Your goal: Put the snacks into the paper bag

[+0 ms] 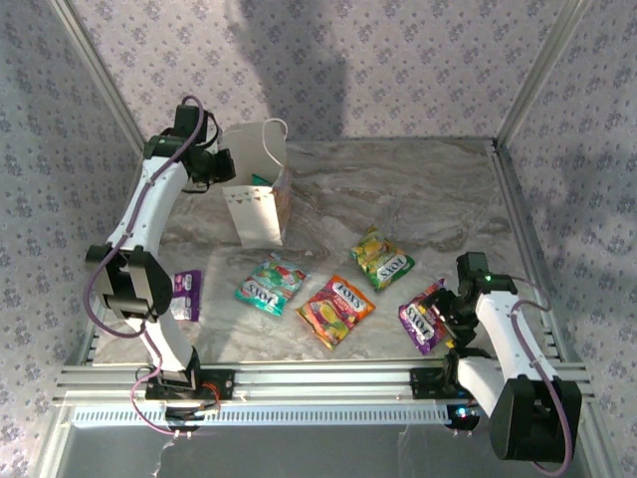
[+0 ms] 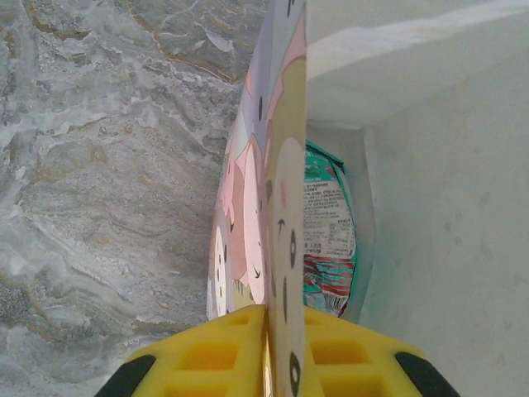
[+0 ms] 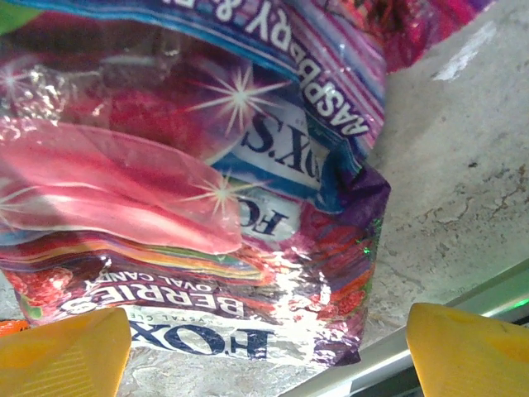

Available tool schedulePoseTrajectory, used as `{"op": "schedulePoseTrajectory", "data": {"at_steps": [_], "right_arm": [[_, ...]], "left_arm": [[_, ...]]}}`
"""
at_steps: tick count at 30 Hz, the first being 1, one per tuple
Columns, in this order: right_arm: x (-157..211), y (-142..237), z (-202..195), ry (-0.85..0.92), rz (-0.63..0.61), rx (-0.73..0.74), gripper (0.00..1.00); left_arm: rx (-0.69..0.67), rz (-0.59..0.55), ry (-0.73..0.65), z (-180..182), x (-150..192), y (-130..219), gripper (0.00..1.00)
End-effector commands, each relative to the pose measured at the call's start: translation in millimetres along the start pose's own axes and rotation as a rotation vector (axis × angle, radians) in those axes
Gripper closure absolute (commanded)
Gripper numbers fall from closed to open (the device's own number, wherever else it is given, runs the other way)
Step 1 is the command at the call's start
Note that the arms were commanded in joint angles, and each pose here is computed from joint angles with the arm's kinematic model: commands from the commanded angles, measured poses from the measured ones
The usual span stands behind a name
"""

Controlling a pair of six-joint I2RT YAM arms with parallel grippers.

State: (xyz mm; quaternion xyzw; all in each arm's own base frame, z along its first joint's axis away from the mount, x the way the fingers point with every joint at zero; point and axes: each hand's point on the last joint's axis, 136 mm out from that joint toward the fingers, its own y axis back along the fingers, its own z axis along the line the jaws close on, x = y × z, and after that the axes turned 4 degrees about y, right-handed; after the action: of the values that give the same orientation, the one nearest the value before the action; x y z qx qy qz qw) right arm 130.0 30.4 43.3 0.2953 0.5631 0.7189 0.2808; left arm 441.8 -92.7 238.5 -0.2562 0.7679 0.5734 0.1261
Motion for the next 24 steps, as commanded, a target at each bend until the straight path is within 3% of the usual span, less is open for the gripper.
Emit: {"op": "schedulePoseTrajectory", "data": {"at_steps": [1,11,19,24], "right_arm": [[7.0,-4.9,-16.1,-0.015,0.014,0.066,0.1],[-3.4,-20.3,13.5,0.018,-0.03,-0.055,0.1],[-6.9,-25.3,13.9,-0.011,-0.057,-0.045,0.28],[-5.7,-30.5,14.2,-0.037,-0.06,-0.049,0.45]], "left_arm": [[0.021,-0.017,-0.032,-6.6,2.3,14.1,0.84],[0.024,-0.02,-0.033,-7.6,1.7,16.9,0.84],[0.026,-0.021,-0.032,-8.2,1.5,18.2,0.84],[0.031,-0.019,-0.035,-10.0,1.3,19.0,0.84]]}}
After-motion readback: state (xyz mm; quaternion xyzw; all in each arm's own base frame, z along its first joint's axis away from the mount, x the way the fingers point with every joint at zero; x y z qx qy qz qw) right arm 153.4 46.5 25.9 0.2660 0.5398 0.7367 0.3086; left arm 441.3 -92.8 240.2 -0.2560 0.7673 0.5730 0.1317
